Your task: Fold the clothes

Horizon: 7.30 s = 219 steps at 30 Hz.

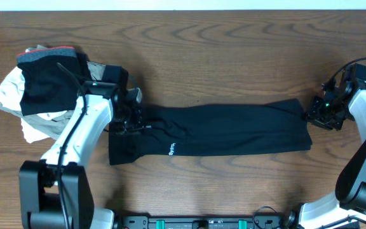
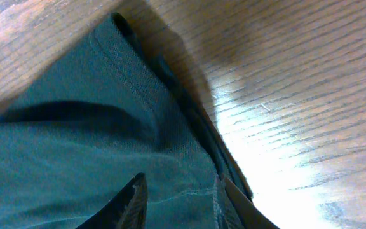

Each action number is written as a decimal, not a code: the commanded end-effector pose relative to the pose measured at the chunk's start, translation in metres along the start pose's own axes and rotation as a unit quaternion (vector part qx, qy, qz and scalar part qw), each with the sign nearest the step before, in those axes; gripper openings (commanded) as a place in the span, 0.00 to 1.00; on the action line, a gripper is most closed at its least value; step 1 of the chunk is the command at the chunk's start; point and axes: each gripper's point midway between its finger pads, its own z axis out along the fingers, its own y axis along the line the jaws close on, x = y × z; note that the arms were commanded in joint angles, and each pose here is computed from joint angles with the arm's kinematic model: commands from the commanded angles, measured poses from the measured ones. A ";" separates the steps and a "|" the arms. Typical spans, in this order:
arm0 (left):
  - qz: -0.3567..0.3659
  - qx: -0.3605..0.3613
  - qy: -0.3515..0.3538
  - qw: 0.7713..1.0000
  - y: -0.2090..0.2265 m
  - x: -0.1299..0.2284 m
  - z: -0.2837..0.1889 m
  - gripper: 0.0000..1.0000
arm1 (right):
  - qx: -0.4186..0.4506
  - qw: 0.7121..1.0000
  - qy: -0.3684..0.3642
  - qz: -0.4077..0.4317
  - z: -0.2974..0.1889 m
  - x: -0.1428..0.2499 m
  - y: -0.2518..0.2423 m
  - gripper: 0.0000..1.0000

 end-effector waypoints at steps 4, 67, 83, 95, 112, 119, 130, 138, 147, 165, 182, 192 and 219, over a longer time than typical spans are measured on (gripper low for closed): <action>-0.004 -0.076 -0.044 0.996 0.024 -0.023 -0.001 0.06 | 0.001 1.000 -0.009 -0.001 -0.004 -0.004 -0.001 0.33; -0.019 -0.058 0.028 0.998 0.020 0.012 0.001 0.27 | -0.119 0.985 0.120 -0.015 0.075 0.025 0.017 0.01; -0.001 0.010 -0.031 0.999 -0.009 0.002 -0.025 0.22 | 0.051 0.994 0.030 0.089 -0.043 -0.056 -0.075 0.01; -0.001 0.010 -0.031 0.999 -0.009 0.002 -0.025 0.22 | 0.050 0.992 0.110 0.019 -0.045 -0.021 0.001 0.01; -0.001 0.010 -0.031 0.999 -0.009 0.002 -0.025 0.23 | 0.089 0.980 0.124 -0.124 -0.019 0.035 0.141 0.01; -0.001 0.010 -0.031 0.999 -0.009 0.002 -0.025 0.23 | 0.085 0.976 0.113 -0.168 -0.009 0.050 0.172 0.17; -0.001 0.010 -0.031 0.999 -0.009 0.002 -0.025 0.23 | 0.078 0.964 0.112 -0.230 -0.005 0.061 0.188 0.44; -0.001 0.010 -0.031 0.999 -0.009 0.002 -0.025 0.23 | 0.105 0.966 0.104 -0.211 -0.008 0.048 0.169 0.40; -0.001 0.010 -0.031 0.999 -0.009 0.002 -0.025 0.23 | 0.200 0.962 0.100 -0.157 0.006 0.054 0.126 0.30; -0.001 0.010 -0.031 0.999 -0.009 0.002 -0.025 0.23 | 0.123 0.955 0.153 -0.220 0.045 0.088 0.136 0.28; -0.001 0.010 -0.031 0.999 -0.009 0.002 -0.025 0.23 | -0.140 0.897 0.184 -0.378 0.044 0.123 0.220 0.31; -0.002 0.009 -0.029 1.000 -0.009 0.003 -0.024 0.24 | -0.041 0.922 0.162 -0.350 0.050 0.105 0.193 0.21; 0.029 0.099 0.038 0.994 -0.025 -0.016 0.050 0.80 | -0.031 0.935 0.040 -0.351 -0.010 0.067 0.203 0.33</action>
